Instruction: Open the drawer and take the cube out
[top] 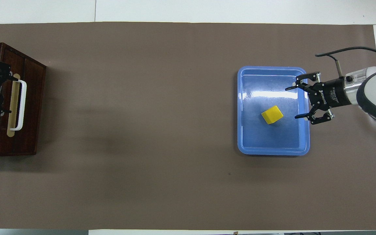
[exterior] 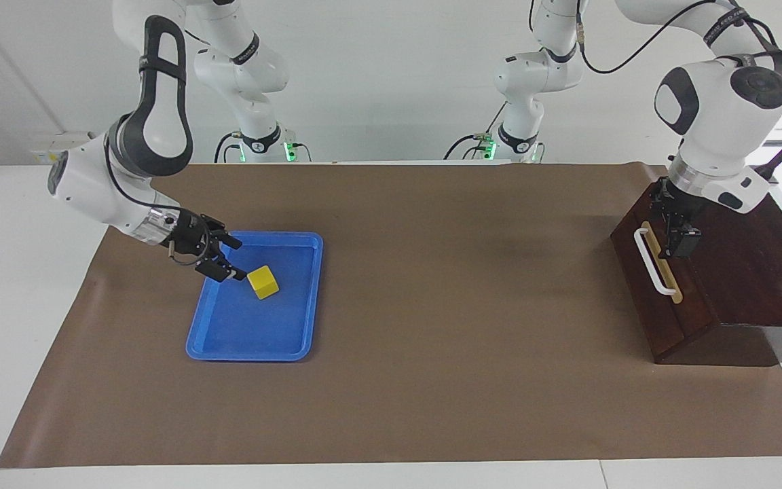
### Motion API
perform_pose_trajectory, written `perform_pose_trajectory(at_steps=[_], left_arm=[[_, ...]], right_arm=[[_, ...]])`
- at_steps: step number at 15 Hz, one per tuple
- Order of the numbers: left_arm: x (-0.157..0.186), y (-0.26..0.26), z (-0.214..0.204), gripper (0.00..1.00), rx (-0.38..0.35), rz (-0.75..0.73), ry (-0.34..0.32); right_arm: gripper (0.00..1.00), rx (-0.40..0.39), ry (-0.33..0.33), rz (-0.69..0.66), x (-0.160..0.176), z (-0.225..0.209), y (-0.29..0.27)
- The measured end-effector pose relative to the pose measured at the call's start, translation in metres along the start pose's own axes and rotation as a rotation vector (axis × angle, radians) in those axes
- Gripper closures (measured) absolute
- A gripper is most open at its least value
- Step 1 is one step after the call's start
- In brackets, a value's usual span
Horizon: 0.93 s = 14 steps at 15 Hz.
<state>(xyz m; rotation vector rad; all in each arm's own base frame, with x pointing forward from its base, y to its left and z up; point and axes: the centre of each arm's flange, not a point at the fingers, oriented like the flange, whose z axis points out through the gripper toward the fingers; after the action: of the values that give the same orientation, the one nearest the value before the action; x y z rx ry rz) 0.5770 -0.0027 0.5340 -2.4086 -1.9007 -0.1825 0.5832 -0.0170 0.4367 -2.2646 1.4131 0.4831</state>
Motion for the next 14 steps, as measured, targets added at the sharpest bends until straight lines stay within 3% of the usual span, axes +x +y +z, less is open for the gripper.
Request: perform_pose_trajectory(at_steps=[2,5,10,14], left_arm=[[-0.026,-0.003,-0.022,0.0,-0.021,0.059,0.004],[-0.046,-0.008,-0.039,0.0,-0.032,0.164,0.008],[-0.041,-0.015,-0.045,0.0,-0.018,0.475,0.009],[-0.023,-0.03,-0.059,0.0,-0.018,0.756,-0.011]], right_arm=[[0.0,-0.08,0.059,-0.147,-0.021,-0.036,-0.007],[0.0,-0.196,0.134,-0.476,-0.042,-0.079,-0.006],[0.0,-0.372,0.247,-0.97,-0.073,-0.135,0.015],[0.0,-0.45,0.27,-1.199,-0.098,-0.166,0.025]])
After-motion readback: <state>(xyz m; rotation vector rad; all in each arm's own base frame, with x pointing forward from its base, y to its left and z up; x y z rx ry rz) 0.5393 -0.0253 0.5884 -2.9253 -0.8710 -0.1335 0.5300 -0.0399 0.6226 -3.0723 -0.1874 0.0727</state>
